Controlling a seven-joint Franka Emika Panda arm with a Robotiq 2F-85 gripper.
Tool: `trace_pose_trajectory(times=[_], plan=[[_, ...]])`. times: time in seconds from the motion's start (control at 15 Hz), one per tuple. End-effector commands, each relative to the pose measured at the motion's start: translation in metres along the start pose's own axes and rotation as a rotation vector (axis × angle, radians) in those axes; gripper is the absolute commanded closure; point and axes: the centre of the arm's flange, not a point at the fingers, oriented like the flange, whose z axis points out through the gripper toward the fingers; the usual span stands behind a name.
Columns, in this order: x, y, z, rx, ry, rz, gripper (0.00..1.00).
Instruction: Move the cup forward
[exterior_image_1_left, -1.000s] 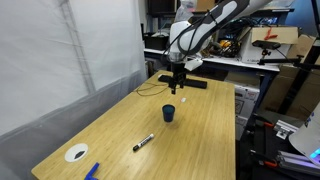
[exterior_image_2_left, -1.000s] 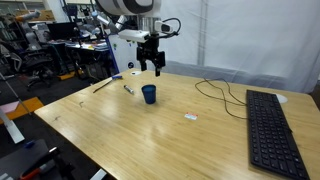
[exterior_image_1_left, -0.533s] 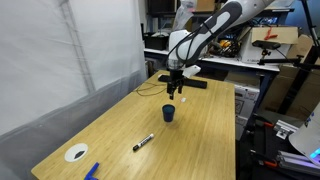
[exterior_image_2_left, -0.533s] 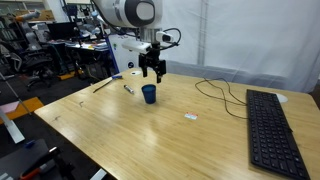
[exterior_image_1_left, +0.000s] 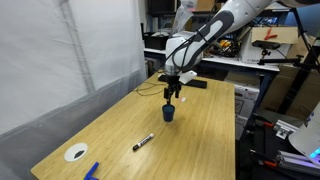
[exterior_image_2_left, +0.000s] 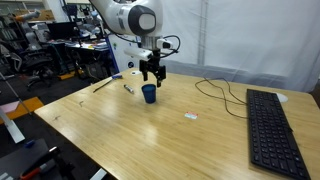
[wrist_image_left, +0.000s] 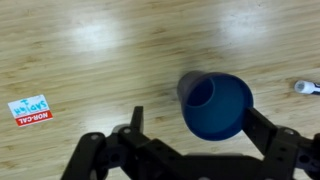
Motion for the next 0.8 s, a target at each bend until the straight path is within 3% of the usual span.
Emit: trace_pose_trajectory(times=[0.0,0.47,0.53,0.6,0.73], plan=[[0.012,0.002,0.010,0.014,-0.001,0.014,0.00],[0.019,0.005,0.033,0.015,-0.028,0.021,0.00],[0.020,0.005,0.035,0.014,-0.032,0.021,0.10],[0.020,0.005,0.037,0.015,-0.034,0.021,0.26],[0.019,0.005,0.040,0.013,-0.039,0.021,0.40]])
